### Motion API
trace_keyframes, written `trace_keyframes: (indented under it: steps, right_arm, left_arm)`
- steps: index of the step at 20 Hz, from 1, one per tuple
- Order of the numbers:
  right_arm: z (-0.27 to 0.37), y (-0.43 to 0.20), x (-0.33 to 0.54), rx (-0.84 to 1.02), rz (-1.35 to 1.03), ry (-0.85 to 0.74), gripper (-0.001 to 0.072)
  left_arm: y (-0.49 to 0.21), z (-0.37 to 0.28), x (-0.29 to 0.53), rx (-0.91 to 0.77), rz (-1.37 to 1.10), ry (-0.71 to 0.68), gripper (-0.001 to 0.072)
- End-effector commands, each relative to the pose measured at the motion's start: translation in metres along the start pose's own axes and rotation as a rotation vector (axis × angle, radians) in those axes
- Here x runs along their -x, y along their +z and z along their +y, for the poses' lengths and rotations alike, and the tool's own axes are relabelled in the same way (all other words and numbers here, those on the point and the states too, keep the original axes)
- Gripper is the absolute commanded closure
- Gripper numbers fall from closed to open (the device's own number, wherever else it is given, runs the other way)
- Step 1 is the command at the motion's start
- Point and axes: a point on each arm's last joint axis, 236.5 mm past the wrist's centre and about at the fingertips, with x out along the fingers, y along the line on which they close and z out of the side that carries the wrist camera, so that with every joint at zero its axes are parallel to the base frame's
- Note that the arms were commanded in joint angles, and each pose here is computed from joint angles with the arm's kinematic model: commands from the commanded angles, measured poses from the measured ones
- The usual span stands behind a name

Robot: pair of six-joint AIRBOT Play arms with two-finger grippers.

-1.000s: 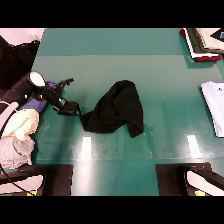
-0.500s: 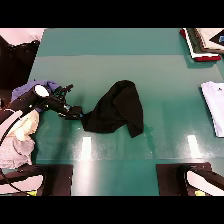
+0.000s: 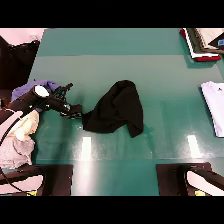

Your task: Fold the shirts.

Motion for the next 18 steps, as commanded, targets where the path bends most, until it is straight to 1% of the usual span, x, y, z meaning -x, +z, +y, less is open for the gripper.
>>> trace_keyframes:
  steps: [1,3,4,5,6,8,11,13,16,17,18]
  right_arm:
    - [0.009,-0.033,-0.022,-0.026,0.107,0.060,0.0689]
    - [0.019,-0.074,-0.056,-0.051,0.217,0.107,0.0682]
    - [0.026,-0.100,-0.077,-0.061,0.273,0.128,0.0536]
    - [0.033,-0.126,-0.098,-0.066,0.328,0.146,0.0259]
    - [0.039,-0.156,-0.121,-0.074,0.383,0.161,0.0098]
    - [0.050,-0.208,-0.163,-0.079,0.462,0.175,0.0097]
    - [0.062,-0.263,-0.215,-0.124,0.534,0.178,0.0097]
    - [0.079,-0.278,-0.243,-0.210,0.548,0.226,0.0097]
    - [0.107,-0.290,-0.274,-0.254,0.572,0.290,0.0099]
    - [0.112,-0.295,-0.281,-0.245,0.594,0.292,0.0108]
    - [0.119,-0.300,-0.287,-0.230,0.615,0.296,0.0151]
  left_arm:
    - [0.007,-0.013,0.014,-0.071,-0.012,-0.013,0.0682]
    - [0.026,-0.026,0.042,-0.147,-0.093,0.021,0.0682]
    - [0.035,-0.033,0.059,-0.193,-0.140,0.044,0.0681]
    - [0.042,-0.039,0.074,-0.230,-0.179,0.062,0.0681]
    - [0.047,-0.048,0.089,-0.261,-0.215,0.072,0.0681]
    - [0.050,-0.060,0.108,-0.303,-0.253,0.080,0.0681]
    - [0.043,-0.067,0.115,-0.321,-0.237,0.075,0.0681]
    - [0.037,-0.066,0.114,-0.321,-0.211,0.071,0.0681]
    - [0.036,-0.066,0.114,-0.321,-0.207,0.071,0.0681]
    - [0.036,-0.066,0.114,-0.321,-0.207,0.071,0.0681]
    - [0.036,-0.066,0.114,-0.321,-0.207,0.071,0.0681]
